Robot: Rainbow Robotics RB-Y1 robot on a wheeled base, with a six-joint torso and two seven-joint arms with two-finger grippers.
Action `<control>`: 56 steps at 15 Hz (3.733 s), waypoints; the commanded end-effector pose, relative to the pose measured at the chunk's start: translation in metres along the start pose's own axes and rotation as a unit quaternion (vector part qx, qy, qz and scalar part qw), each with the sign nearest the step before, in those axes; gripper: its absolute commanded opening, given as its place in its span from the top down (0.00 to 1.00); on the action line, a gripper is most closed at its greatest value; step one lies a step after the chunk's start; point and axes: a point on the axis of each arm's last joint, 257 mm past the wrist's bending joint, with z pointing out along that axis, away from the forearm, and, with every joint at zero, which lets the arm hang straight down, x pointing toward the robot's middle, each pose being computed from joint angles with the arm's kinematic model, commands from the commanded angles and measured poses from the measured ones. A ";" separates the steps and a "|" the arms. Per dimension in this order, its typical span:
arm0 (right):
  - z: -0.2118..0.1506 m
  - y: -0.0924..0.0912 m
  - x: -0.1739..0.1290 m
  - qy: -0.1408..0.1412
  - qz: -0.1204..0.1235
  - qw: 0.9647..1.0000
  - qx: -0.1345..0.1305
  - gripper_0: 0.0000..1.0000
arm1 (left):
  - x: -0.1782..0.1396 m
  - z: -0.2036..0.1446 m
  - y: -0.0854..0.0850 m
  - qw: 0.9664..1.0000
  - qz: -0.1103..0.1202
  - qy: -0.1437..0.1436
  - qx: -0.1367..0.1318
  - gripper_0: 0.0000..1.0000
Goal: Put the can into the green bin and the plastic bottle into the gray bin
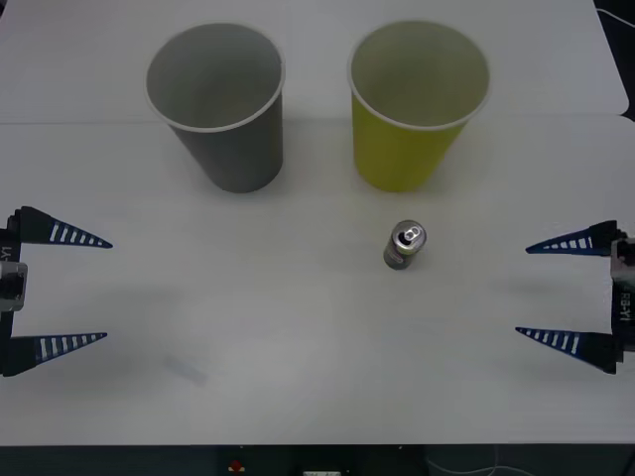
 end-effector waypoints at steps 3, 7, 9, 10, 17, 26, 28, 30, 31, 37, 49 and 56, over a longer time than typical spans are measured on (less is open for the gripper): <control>0.022 -0.008 0.001 -0.033 0.009 0.999 0.016 0.00 | 0.000 0.000 0.000 1.000 0.000 0.000 0.000 0.00; 0.038 -0.017 0.011 -0.052 0.003 0.998 0.030 0.00 | 0.000 0.000 0.000 1.000 0.000 0.000 0.000 0.00; 0.052 -0.020 0.016 -0.077 0.012 0.997 0.028 0.00 | 0.000 0.000 0.000 1.000 0.000 0.000 0.000 0.00; 0.059 -0.021 0.017 -0.088 0.014 0.996 0.028 0.00 | 0.000 0.000 0.000 1.000 0.000 0.000 0.000 0.00; 0.111 -0.038 0.013 -0.132 0.027 0.990 0.045 0.00 | 0.000 0.000 0.000 1.000 0.000 0.000 0.000 0.00; 0.175 -0.049 -0.010 -0.174 0.067 0.980 0.061 0.00 | 0.000 0.000 0.000 1.000 0.000 0.000 0.000 0.00; 0.186 -0.051 -0.017 -0.179 0.070 0.979 0.066 0.00 | 0.000 0.000 0.000 1.000 0.000 0.000 0.000 0.00; 0.191 -0.051 -0.019 -0.178 0.068 0.979 0.068 0.00 | 0.000 0.000 0.000 1.000 0.000 0.000 0.000 0.00; 0.192 -0.051 -0.019 -0.178 0.066 0.979 0.069 0.00 | 0.000 0.000 0.000 1.000 0.000 0.000 0.000 0.00; 0.193 -0.049 -0.018 -0.175 0.060 0.980 0.068 1.00 | 0.000 0.000 0.000 1.000 0.000 0.000 0.000 0.00; 0.177 -0.043 -0.030 -0.184 0.070 0.980 0.027 1.00 | 0.000 0.000 0.000 1.000 0.000 0.000 0.000 0.00; 0.131 -0.036 -0.044 -0.162 0.158 0.974 -0.027 1.00 | 0.000 0.000 0.000 1.000 0.000 0.000 0.000 0.00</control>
